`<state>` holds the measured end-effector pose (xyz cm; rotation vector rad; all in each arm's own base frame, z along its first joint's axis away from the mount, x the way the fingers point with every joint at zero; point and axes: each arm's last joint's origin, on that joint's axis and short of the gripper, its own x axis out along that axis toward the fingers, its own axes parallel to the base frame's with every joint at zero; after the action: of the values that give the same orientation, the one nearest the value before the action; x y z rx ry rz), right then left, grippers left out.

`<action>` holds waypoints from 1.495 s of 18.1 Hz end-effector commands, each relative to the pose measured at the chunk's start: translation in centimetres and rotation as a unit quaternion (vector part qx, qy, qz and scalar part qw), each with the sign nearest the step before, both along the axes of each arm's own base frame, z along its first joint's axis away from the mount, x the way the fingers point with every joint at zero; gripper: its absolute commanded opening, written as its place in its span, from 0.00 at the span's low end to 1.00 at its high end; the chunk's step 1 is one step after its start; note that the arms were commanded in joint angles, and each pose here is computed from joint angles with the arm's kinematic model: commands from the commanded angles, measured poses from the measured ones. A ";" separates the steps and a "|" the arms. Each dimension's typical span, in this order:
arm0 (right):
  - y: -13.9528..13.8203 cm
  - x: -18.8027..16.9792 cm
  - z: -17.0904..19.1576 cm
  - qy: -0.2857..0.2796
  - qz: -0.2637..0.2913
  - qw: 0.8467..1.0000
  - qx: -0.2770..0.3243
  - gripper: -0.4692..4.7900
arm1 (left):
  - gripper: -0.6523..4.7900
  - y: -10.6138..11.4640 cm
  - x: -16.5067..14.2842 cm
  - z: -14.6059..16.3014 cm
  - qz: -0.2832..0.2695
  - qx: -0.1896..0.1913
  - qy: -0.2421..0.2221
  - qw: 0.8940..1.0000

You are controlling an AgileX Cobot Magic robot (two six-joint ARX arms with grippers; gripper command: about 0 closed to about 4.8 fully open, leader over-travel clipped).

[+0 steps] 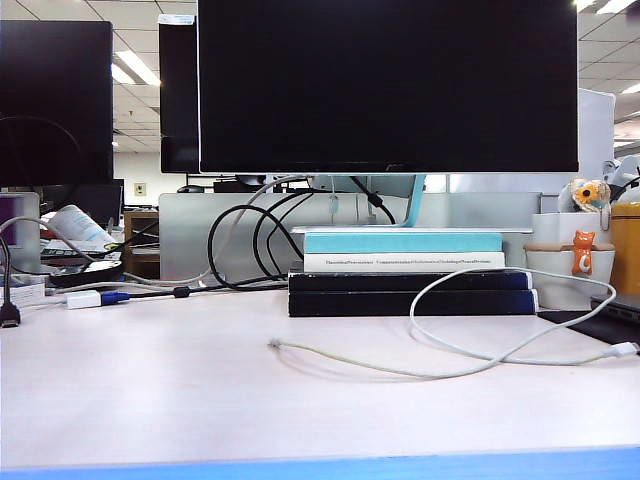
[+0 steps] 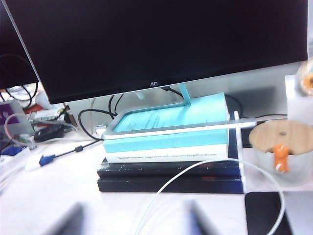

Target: Unfold the white charging cable into a straight cable.

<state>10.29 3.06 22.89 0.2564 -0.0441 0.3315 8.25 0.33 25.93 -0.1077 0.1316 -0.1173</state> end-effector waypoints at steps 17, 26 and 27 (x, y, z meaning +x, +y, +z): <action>-1.3 -1.2 -4.0 -0.031 -0.161 0.983 -0.087 0.09 | 0.11 0.1 -0.6 -4.5 0.029 0.033 -0.045 0.998; -0.9 -0.8 -7.1 0.051 -0.115 0.987 -0.101 0.09 | 0.14 0.1 0.1 -6.3 0.020 0.029 -0.026 0.999; -0.9 -0.8 -7.2 0.053 -0.105 0.988 -0.102 0.09 | 0.14 0.1 0.1 -6.5 0.021 0.027 -0.022 0.999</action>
<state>9.43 2.08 16.11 0.0622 0.0543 0.0770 8.37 0.49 19.50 -0.0545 0.0969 -0.0721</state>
